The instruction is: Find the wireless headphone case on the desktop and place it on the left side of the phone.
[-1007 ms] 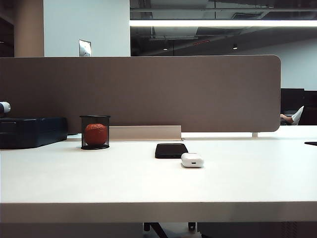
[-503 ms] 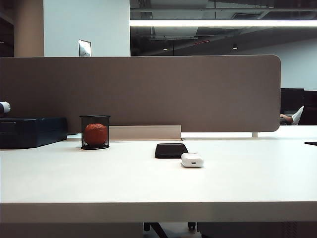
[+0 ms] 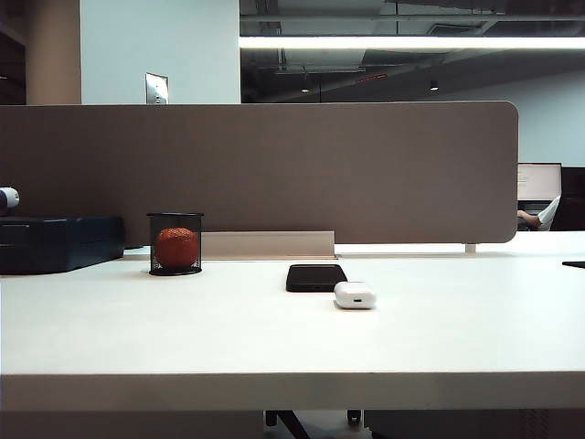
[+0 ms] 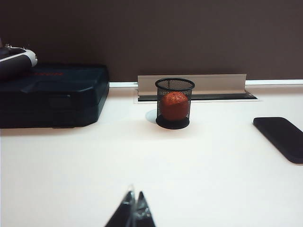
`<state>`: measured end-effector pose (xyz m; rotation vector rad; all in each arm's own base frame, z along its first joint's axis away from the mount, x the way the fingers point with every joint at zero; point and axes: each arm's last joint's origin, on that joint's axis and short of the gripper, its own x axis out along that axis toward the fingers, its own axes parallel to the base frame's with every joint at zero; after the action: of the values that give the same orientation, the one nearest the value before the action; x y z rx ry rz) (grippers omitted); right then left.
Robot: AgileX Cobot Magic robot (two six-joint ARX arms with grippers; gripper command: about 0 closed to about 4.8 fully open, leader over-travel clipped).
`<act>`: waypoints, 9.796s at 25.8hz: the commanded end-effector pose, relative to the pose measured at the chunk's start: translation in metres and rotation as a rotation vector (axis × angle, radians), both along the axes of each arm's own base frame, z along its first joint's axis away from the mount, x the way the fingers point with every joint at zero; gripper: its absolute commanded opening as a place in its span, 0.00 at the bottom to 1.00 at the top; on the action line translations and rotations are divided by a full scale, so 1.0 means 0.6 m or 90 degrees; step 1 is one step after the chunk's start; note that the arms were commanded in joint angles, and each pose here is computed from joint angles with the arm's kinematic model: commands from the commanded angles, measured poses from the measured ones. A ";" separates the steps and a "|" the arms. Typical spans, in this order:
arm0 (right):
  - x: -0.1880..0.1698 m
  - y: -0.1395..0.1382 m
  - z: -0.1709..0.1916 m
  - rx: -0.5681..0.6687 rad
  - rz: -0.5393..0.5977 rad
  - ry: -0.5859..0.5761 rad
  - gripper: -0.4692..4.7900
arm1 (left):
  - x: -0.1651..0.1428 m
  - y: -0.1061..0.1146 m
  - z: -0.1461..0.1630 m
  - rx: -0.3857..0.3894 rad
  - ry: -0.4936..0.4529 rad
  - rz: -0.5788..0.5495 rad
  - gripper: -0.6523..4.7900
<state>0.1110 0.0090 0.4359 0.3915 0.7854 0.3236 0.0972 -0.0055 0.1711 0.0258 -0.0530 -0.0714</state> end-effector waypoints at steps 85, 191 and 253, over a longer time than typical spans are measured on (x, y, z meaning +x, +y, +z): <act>0.433 0.314 -0.409 -0.197 0.114 0.216 1.00 | 0.000 0.000 -0.005 0.003 0.021 0.003 0.11; 0.478 0.399 -0.191 -0.032 0.189 -0.037 0.48 | 0.000 0.000 -0.005 0.003 0.020 0.003 0.11; 0.606 0.446 -0.407 0.011 0.165 -0.035 0.70 | 0.000 0.000 -0.011 0.002 0.043 0.001 0.11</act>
<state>0.4727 0.2757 0.1758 0.2892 0.8215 0.5670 0.0973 -0.0055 0.1639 0.0264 0.0221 -0.0728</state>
